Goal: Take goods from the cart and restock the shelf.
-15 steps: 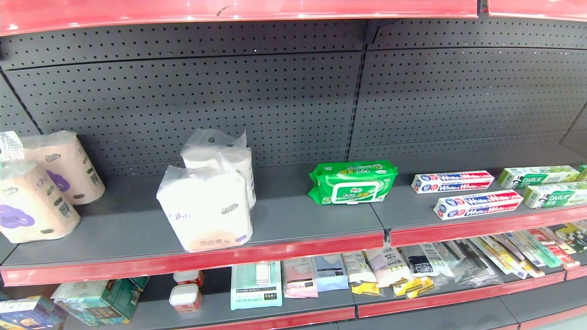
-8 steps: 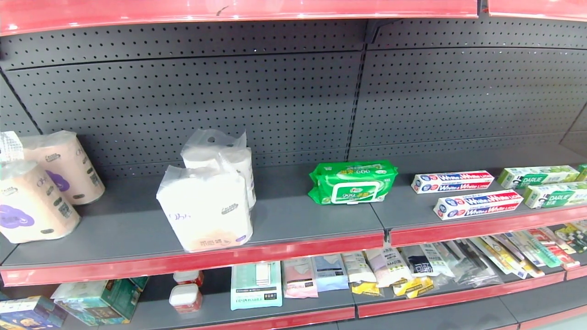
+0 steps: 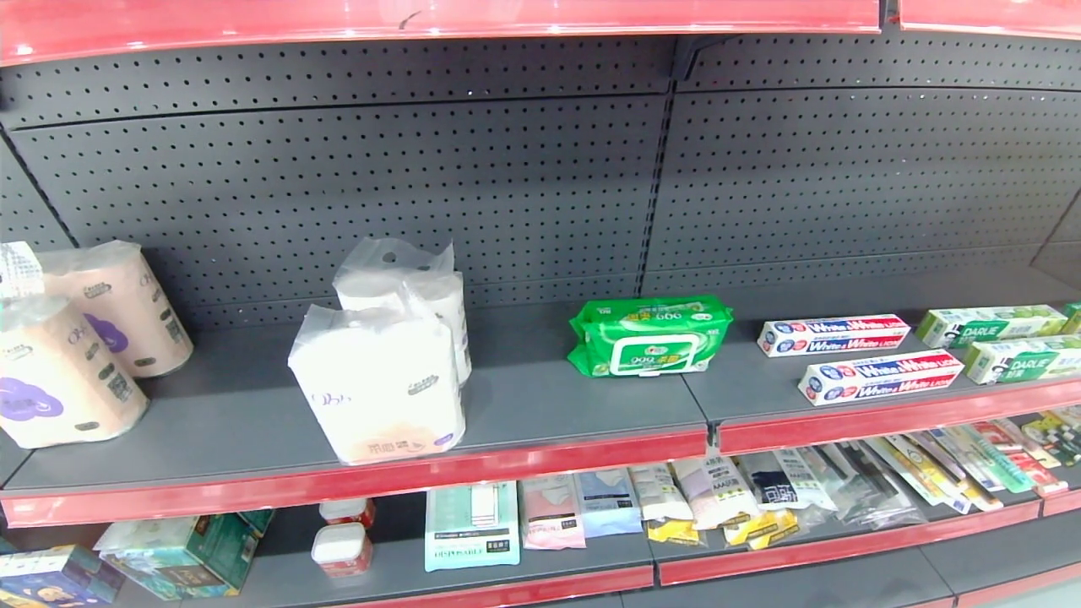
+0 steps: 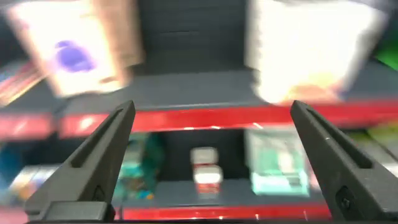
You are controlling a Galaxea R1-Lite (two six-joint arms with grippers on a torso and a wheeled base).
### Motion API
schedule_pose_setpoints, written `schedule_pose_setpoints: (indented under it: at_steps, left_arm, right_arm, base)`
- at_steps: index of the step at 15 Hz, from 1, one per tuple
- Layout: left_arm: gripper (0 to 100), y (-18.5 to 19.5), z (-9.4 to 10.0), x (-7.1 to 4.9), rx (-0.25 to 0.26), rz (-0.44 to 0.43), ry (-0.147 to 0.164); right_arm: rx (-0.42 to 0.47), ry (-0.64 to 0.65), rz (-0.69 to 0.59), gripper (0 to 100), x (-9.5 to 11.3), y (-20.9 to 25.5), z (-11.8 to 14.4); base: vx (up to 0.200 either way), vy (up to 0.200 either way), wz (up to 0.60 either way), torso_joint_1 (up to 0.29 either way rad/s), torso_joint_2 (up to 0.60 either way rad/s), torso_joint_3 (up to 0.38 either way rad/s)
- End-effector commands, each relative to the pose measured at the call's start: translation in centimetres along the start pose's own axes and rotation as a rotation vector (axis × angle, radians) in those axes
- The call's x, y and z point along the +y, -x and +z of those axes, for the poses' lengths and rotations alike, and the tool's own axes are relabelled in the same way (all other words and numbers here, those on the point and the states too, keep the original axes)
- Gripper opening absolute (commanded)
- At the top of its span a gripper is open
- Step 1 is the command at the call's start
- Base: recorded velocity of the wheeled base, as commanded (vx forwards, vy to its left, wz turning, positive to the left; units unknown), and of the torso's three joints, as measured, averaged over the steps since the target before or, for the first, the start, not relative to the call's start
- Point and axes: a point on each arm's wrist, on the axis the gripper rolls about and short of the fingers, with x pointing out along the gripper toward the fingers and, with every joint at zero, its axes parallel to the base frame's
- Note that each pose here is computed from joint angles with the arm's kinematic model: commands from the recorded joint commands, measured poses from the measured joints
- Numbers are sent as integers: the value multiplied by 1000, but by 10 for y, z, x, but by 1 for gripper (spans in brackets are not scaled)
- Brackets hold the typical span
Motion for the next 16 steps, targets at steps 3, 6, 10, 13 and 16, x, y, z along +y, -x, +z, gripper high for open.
schedule_pose_setpoints:
  at_steps: [3,6,10,13,16]
  left_arm:
    - [100,0,-3,0,31,14,5]
    - [100,0,-2,0,21,24,15]
    - [100,0,-2,0,21,24,15]
    - [100,0,-2,0,21,26,15]
    - [100,0,-2,0,21,26,15]
  right_arm:
    - [2,1,0,100,0,0,0]
    - [2,1,0,100,0,0,0]
    - [2,1,0,100,0,0,0]
    - [2,1,0,100,0,0,0]
    - [2,0,-1,100,0,0,0]
  base:
    - [0,0,0,0,0,0]
    - [0,0,0,0,0,0]
    - [0,0,0,0,0,0]
    - [0,0,0,0,0,0]
    - [0,0,400,5,2,0]
